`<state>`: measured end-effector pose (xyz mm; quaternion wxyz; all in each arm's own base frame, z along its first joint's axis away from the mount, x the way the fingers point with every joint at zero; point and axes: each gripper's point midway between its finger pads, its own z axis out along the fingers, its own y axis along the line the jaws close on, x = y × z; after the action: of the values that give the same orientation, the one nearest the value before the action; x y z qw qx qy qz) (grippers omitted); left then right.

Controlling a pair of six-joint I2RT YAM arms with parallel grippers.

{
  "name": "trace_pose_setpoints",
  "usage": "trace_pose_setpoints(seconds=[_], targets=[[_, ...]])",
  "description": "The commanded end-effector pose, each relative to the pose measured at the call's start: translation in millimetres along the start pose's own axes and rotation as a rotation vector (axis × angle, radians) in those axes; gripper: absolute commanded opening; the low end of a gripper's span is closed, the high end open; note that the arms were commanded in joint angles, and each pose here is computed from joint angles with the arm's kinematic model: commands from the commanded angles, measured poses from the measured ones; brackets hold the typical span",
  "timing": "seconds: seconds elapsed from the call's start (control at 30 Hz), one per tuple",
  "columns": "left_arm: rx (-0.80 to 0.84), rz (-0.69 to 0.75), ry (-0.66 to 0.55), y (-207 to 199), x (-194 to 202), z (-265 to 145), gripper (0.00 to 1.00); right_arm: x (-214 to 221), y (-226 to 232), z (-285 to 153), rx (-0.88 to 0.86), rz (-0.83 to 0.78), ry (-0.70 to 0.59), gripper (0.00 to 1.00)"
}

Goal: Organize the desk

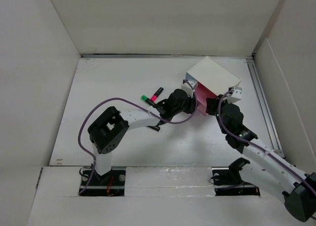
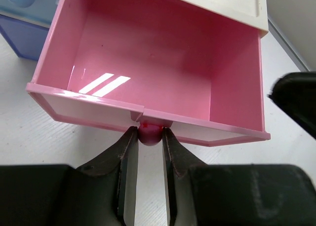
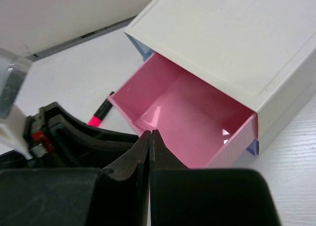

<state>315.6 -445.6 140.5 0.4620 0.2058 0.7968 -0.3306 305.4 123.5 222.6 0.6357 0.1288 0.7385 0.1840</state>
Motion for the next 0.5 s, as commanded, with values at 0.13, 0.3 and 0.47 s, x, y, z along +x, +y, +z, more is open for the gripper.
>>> trace_pose_setpoints(seconds=[0.13,0.3,0.47], targets=[[0.038,0.019,-0.041,-9.9,-16.9,-20.7,0.0,-14.2,-5.5,14.8,0.079,-0.016,-0.02,0.01],[0.016,0.024,-0.037,-3.6,-11.9,-27.5,0.0,-13.1,-8.6,16.4,0.077,-0.012,-0.013,0.01],[-0.01,0.032,-0.017,2.7,-5.5,-29.0,0.0,-14.0,-15.2,17.6,0.096,-0.012,-0.017,0.01]])
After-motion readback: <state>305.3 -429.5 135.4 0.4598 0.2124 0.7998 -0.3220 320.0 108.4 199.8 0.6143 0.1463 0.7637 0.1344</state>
